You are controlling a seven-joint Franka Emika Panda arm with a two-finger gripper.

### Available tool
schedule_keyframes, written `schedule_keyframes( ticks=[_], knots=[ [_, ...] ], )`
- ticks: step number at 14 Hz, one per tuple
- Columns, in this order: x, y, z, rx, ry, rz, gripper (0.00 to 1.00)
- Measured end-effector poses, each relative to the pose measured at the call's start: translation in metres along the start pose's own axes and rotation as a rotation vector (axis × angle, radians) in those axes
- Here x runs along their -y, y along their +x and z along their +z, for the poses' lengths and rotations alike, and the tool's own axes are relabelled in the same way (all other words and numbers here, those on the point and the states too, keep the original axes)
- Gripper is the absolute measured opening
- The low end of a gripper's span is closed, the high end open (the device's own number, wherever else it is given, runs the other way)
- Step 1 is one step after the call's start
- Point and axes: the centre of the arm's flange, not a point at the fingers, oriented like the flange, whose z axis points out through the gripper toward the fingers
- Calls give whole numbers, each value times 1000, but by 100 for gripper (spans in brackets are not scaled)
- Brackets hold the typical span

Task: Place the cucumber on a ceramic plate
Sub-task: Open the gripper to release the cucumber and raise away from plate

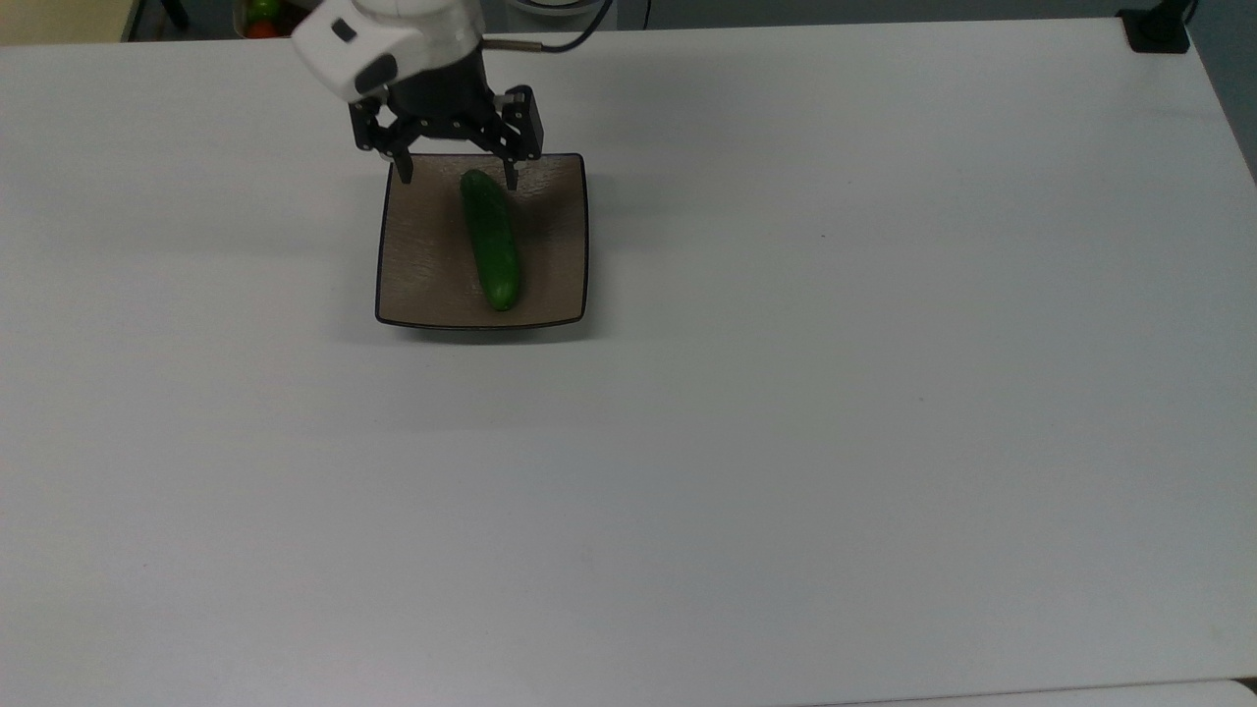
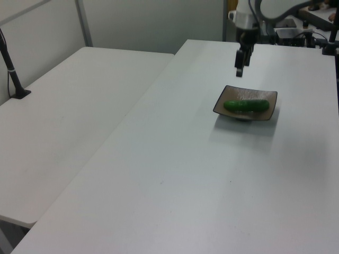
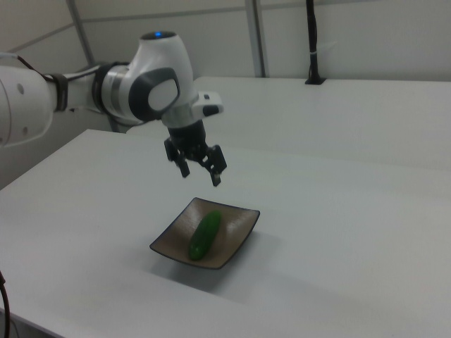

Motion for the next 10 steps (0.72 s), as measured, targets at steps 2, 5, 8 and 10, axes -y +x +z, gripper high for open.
schedule_keyframes(
  ticks=[2, 5, 8, 10],
  knots=[
    [-1, 0, -25, -7, 27, 49, 100],
    [-10, -10, -66, 3, 34, 77, 100],
    [-18, -27, -97, -1, 38, 91, 100],
    [-16, -31, -107, -12, 40, 86, 100]
  ],
)
